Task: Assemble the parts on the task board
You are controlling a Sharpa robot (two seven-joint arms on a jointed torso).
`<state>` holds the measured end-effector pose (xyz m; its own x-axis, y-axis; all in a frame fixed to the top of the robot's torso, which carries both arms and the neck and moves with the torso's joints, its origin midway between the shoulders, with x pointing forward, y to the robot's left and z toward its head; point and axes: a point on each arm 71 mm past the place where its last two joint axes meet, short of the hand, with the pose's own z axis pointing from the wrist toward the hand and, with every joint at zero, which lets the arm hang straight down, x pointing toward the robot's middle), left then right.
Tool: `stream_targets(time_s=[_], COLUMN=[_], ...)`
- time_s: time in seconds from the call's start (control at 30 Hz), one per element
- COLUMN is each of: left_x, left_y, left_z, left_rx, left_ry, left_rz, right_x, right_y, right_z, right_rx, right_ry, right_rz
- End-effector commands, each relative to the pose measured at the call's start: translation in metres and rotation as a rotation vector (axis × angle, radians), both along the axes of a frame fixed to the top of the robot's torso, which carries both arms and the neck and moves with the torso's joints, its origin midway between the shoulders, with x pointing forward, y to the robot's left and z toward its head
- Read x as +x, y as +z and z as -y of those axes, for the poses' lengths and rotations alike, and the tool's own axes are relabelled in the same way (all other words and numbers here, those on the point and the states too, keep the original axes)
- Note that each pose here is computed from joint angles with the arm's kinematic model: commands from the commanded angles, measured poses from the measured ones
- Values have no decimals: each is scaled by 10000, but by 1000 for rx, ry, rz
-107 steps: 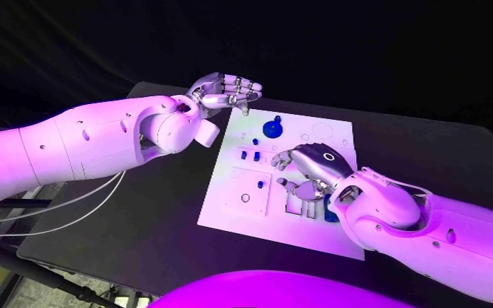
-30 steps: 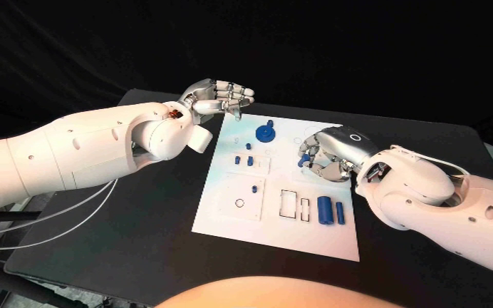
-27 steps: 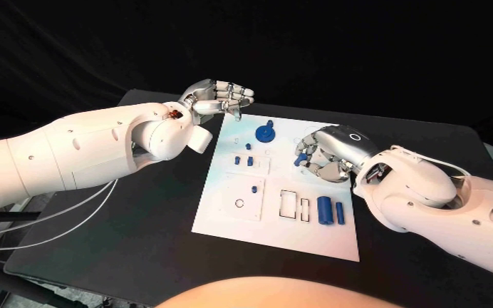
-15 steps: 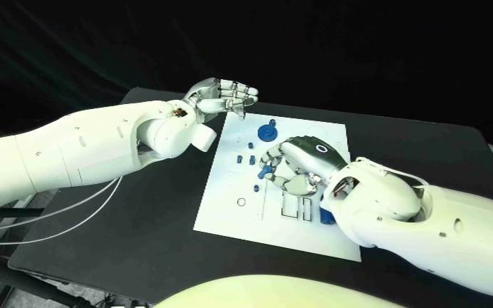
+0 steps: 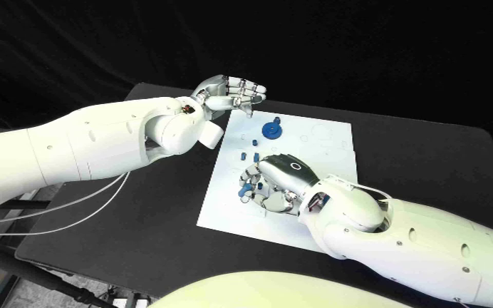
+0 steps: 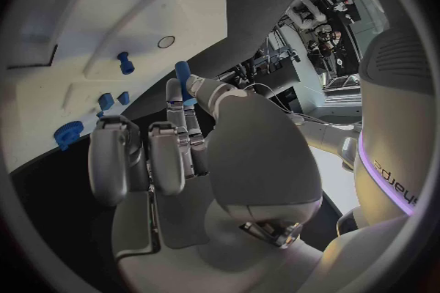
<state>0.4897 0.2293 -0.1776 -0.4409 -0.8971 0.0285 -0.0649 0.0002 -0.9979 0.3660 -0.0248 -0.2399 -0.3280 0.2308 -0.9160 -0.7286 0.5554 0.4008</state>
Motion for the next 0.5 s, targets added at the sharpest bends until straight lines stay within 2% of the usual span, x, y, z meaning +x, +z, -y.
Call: stream_targets(time_s=[0.03,0.23,0.5], left_x=[-8,-10,-10], left_y=[16,17,17], left_z=[32,36,34], left_rx=[-17,-17,-17], left_ry=[-19,-20,-20], left_rz=[4,4,4], right_x=[-17,4,30], right_y=[-52,-125,-166], right_z=[-31,-42,-33], right_rx=[-22,-64,-100], right_ry=[33,31,23], right_rz=[-8,-6,7])
